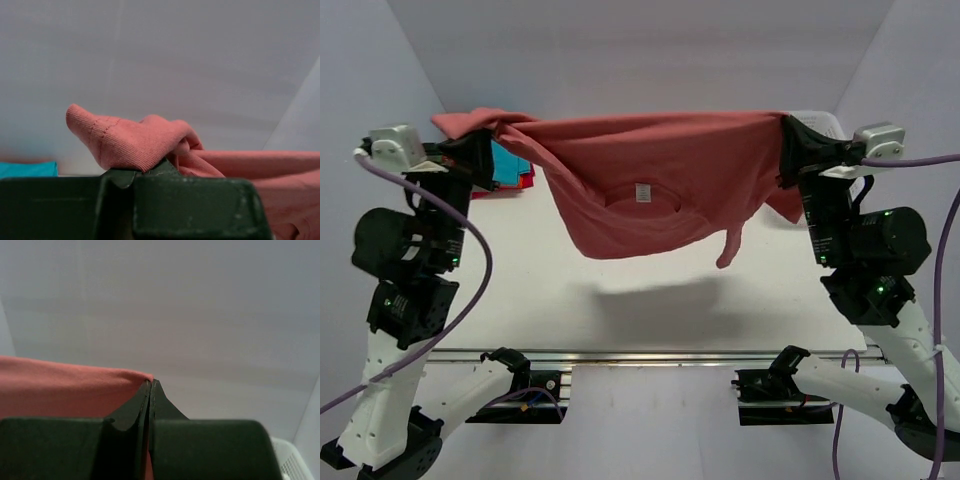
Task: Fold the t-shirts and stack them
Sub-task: Flatten out the tshirt
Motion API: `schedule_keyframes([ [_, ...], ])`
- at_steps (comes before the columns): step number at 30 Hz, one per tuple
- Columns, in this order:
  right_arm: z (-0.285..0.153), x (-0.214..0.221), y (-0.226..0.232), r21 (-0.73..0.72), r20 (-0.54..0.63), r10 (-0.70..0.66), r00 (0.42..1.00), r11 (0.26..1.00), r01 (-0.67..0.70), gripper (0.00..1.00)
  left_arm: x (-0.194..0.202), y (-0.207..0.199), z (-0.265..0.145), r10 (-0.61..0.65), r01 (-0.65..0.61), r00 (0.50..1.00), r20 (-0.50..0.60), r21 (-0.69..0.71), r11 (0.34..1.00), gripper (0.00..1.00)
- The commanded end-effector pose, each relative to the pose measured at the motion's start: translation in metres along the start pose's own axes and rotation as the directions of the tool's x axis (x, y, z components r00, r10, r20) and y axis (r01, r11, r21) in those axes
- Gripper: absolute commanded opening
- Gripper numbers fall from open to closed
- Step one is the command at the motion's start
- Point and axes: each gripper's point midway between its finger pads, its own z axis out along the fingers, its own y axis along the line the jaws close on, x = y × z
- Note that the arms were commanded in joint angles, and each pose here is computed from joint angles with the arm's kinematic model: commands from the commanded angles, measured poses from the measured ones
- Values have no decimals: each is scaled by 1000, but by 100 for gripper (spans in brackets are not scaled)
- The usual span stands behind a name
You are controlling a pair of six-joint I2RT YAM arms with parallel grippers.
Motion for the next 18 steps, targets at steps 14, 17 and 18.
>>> schedule_keyframes([
  [14,-64,-59,43,-438,90,141,986,895,-88,0,-72,-25,-79,-53,17,988,145,240,971,0],
  [17,-74,-62,38,-438,101,156,983,894,-97,0,-80,-24,-95,-74,28,983,168,260,965,0],
  [18,-76,-59,39,-443,92,152,984,891,-96,0,-82,-24,-99,-87,39,981,173,264,964,0],
])
